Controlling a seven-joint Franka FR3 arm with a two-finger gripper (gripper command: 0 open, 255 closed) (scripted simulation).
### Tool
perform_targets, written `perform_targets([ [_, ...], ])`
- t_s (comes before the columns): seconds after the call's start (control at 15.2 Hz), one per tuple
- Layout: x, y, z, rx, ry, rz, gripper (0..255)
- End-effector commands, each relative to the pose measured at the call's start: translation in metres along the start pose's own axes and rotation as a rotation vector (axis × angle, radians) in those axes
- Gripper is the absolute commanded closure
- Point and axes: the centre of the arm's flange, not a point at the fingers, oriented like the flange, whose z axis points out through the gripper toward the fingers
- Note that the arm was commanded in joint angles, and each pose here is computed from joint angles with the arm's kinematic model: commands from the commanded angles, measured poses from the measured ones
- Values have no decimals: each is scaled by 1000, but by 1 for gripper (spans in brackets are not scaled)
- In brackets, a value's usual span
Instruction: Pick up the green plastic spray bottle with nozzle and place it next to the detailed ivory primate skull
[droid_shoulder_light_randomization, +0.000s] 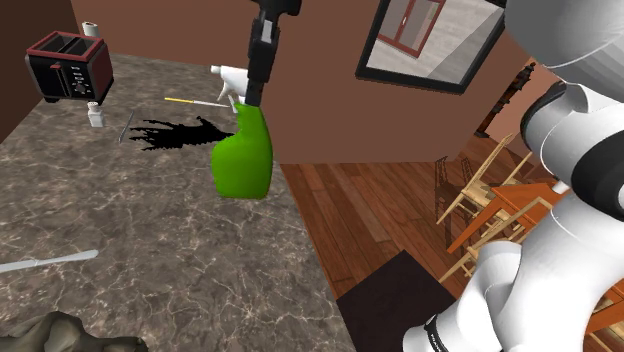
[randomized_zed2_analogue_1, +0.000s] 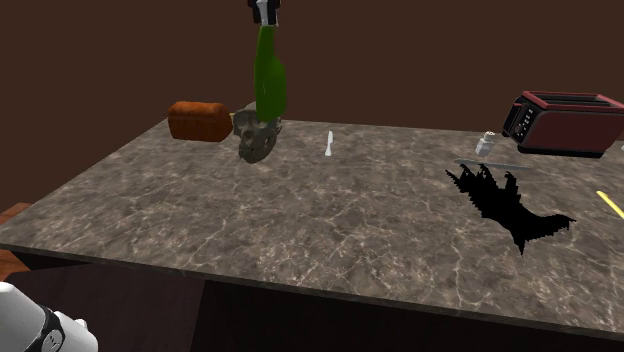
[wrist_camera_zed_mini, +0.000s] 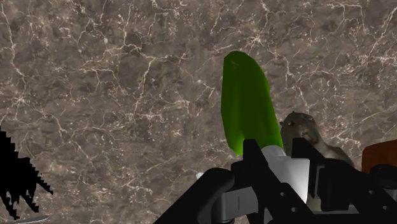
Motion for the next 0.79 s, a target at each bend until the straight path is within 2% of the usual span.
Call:
perform_targets([
  [0.0,17,-20,4,0,1,1,255],
  [0.59,91,-109,30,0,1,1,255],
  [0.73,95,-115,37,0,1,1,255],
])
